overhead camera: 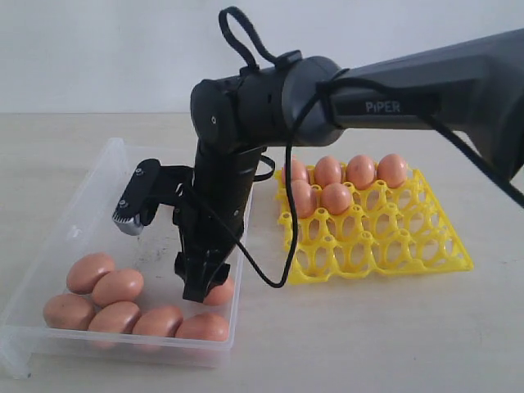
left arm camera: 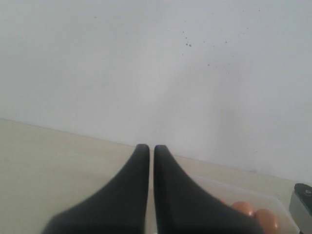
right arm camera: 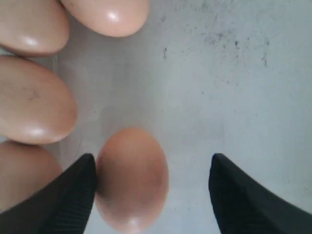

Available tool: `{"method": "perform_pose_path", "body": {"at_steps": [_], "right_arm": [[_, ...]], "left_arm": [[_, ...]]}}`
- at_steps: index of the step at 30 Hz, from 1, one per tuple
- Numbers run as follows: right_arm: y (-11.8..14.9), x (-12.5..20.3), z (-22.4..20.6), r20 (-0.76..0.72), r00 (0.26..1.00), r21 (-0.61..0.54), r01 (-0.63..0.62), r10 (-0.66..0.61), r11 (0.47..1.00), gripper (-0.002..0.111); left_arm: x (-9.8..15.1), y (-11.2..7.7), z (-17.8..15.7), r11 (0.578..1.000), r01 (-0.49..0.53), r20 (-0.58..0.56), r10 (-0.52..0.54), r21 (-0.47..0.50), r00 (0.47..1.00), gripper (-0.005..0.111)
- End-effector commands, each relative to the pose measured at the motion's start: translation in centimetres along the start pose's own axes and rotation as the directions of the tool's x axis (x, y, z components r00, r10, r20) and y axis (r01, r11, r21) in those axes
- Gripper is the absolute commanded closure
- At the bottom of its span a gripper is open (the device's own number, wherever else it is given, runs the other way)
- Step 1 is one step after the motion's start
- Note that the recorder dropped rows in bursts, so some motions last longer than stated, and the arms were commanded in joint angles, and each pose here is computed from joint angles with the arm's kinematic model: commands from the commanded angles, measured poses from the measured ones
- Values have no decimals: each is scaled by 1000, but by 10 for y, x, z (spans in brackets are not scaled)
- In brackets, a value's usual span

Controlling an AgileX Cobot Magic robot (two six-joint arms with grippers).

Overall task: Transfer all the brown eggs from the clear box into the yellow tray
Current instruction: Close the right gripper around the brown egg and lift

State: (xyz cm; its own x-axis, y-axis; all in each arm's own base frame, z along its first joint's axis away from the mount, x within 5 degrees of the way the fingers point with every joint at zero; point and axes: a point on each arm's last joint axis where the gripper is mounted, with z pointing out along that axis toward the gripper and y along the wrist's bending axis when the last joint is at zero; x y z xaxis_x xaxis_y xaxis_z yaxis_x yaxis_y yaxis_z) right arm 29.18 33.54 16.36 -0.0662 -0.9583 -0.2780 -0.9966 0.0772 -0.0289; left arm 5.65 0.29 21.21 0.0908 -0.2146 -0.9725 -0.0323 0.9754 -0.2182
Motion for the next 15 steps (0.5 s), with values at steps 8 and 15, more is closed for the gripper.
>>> {"method": "perform_pose_path", "body": {"at_steps": [8,15], "right_arm": [[-5,6,34,-42,999,-2,-14,14,1000,50],[-5,5,34,-33,999,7,-14,14,1000,107]], "left_arm": [[-1,0,0,1000,-1,4,0,5,1000,103],[-1,0,0,1000,-1,4,0,5,1000,103]]}}
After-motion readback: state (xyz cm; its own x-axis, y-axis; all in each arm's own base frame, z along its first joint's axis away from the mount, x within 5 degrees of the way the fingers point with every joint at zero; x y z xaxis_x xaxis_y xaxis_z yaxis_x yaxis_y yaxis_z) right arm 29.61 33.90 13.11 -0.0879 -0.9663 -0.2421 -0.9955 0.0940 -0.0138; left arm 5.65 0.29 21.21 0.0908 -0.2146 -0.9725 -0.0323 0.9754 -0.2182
